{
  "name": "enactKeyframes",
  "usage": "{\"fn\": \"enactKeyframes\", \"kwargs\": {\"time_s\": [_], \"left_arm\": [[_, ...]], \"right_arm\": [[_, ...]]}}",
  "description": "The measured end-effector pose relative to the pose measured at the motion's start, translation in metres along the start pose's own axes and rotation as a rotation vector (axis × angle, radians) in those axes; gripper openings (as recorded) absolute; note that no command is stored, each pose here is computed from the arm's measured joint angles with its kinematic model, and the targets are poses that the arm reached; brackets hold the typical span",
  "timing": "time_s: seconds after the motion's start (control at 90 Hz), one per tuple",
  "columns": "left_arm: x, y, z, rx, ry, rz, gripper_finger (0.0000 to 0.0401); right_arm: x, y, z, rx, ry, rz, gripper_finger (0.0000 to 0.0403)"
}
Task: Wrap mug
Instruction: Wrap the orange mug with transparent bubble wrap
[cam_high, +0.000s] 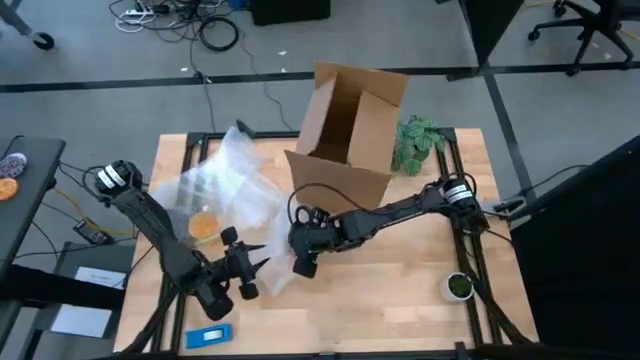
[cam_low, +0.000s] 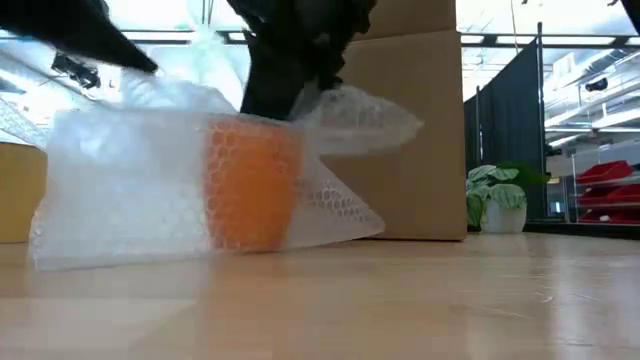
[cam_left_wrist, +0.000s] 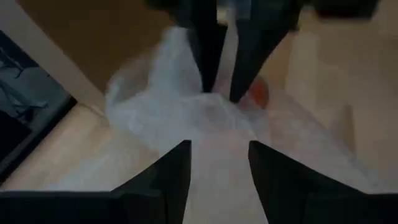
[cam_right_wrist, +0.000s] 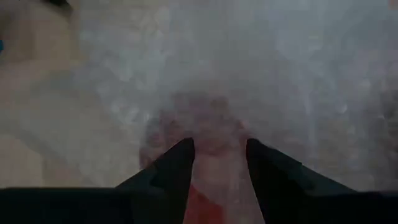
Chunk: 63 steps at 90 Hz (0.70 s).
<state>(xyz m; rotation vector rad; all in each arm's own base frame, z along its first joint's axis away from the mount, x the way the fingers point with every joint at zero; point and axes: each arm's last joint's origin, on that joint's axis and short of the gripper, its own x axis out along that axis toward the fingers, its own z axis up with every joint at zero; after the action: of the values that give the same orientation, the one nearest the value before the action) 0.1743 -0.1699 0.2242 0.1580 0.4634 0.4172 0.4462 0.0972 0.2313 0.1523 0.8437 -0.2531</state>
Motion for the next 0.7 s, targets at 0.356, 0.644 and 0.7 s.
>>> {"fn": "enactKeyframes", "kwargs": {"time_s": [0.356, 0.644, 0.7], "left_arm": [[-0.019, 0.009, 0.006, -0.038, -0.136, 0.045, 0.0145], [-0.015, 0.015, -0.008, -0.091, -0.084, 0.053, 0.0145], [-0.013, 0.016, -0.013, -0.111, -0.076, 0.052, 0.0145]], "right_arm": [[-0.038, 0.02, 0.036, -0.069, -0.125, 0.063, 0.013], [-0.06, 0.024, 0.058, -0.092, -0.207, 0.089, 0.013], [-0.068, 0.025, 0.063, -0.088, -0.231, 0.102, 0.013]]}}
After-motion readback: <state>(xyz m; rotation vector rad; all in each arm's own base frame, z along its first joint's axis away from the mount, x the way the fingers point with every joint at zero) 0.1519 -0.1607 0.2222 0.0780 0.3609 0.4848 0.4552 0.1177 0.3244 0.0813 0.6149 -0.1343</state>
